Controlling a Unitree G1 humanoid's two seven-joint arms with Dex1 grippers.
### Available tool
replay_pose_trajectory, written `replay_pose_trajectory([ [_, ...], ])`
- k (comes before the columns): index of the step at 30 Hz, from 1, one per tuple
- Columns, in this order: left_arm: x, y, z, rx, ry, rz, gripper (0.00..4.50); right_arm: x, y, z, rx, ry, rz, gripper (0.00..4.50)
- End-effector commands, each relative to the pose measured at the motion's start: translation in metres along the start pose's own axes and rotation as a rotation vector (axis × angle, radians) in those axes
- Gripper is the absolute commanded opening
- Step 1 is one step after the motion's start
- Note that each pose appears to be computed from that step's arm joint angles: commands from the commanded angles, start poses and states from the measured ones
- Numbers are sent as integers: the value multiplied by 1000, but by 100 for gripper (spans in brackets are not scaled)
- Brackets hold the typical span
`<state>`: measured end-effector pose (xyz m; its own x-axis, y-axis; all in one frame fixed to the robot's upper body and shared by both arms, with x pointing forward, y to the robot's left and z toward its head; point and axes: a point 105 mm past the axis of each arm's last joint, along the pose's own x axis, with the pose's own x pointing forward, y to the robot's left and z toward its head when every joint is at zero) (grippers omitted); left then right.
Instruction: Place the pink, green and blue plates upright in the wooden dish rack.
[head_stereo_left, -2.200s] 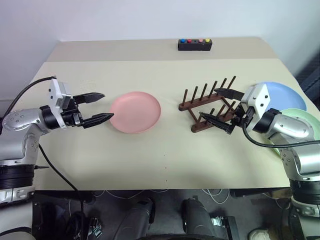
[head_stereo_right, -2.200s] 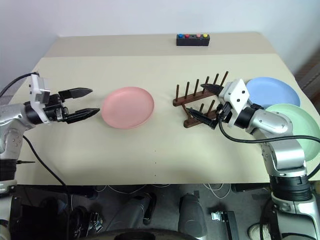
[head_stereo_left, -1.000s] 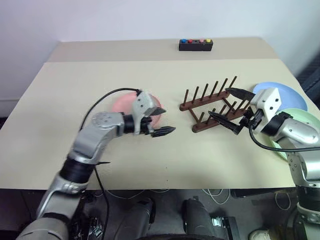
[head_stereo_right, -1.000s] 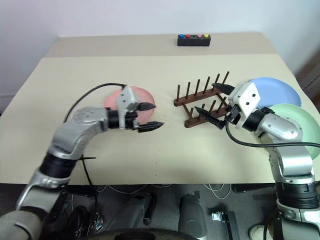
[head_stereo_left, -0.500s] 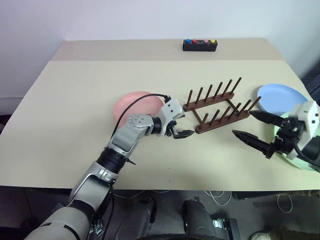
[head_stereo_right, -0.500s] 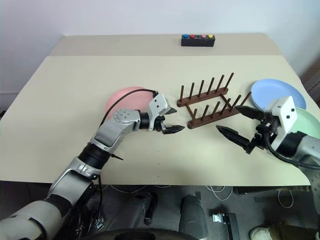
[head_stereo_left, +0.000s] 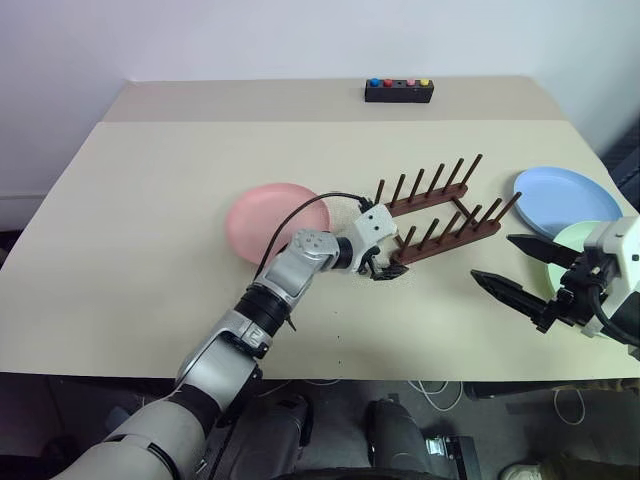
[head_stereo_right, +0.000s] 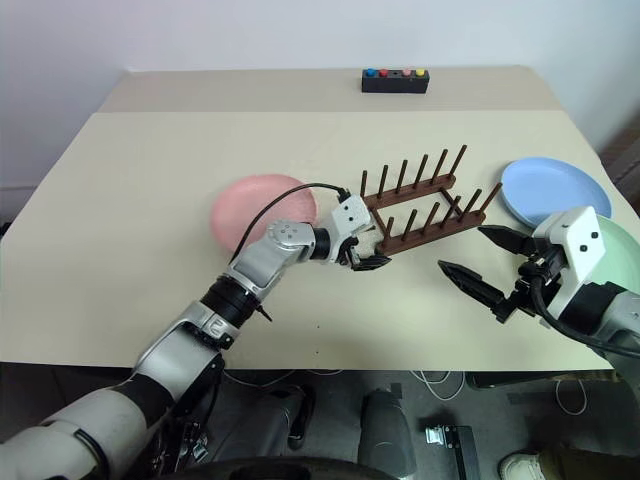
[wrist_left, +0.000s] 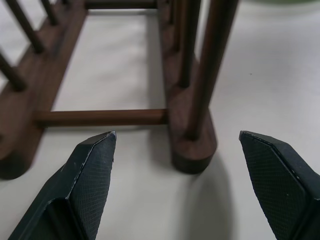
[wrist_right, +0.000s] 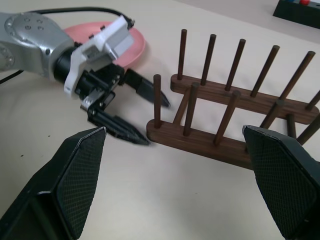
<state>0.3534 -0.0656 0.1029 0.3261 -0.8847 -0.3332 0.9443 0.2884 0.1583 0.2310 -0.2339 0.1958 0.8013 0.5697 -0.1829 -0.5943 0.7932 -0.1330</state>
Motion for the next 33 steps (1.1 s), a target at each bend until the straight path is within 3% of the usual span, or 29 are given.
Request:
replay_pose_trajectory([
  [1,5,-1,10,23,-6,-3,380,-4,2,13,-49,-47,-13,449],
  [3,7,-3,4,-5,18,-8,318,-5,1,13,-55,-47,-21,450],
  [8,7,-4,2,-34,23,-4,75,-5,-1,13,-60,-50,-27,450],
  [15,3,0,8,-24,3,9,71,-3,-3,14,-71,-57,-31,450],
  [23,-35,22,32,124,-87,-125,71,-4,-4,13,-79,-64,-30,450],
  [27,-44,31,25,187,-62,-149,71,-3,-4,13,-79,-67,-22,450],
  [31,-45,18,6,293,-24,-258,71,-1,-3,13,-75,-68,-8,450],
  [33,-42,16,5,269,-48,-264,71,-1,-2,13,-78,-68,-4,450],
])
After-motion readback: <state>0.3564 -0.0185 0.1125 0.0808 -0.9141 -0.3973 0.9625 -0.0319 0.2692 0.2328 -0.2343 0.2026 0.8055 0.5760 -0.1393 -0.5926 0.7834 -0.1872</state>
